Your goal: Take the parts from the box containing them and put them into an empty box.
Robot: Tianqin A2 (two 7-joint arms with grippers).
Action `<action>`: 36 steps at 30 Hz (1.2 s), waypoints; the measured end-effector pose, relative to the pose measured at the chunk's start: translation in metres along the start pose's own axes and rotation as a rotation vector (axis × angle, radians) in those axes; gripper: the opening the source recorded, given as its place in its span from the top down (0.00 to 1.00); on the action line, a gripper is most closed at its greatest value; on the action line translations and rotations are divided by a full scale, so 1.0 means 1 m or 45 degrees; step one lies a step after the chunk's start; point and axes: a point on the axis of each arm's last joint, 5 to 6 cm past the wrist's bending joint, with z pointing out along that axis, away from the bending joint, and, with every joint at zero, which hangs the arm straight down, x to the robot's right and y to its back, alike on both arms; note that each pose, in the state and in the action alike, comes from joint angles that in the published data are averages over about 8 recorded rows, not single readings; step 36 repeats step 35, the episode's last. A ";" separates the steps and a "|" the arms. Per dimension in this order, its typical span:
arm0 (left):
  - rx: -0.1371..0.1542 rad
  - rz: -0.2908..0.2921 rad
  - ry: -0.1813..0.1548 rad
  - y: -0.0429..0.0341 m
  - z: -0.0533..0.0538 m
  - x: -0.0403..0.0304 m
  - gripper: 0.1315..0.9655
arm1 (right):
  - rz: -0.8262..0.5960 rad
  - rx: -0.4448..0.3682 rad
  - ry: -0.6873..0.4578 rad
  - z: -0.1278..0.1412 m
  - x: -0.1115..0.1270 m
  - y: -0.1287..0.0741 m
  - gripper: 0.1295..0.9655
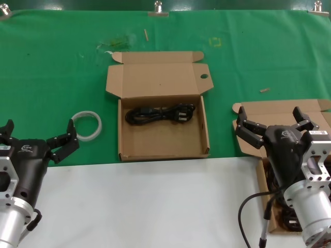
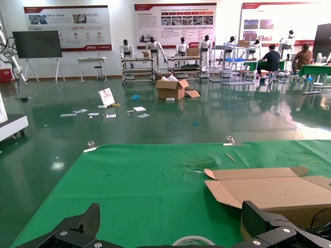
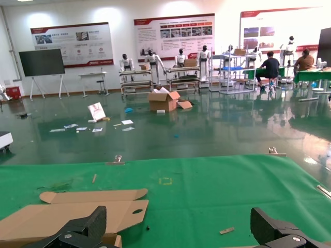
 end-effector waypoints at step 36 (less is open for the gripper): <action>0.000 0.000 0.000 0.0000 0.000 0.0000 0.00 | 0.000 0.000 0.000 0.000 0.000 0.000 0.00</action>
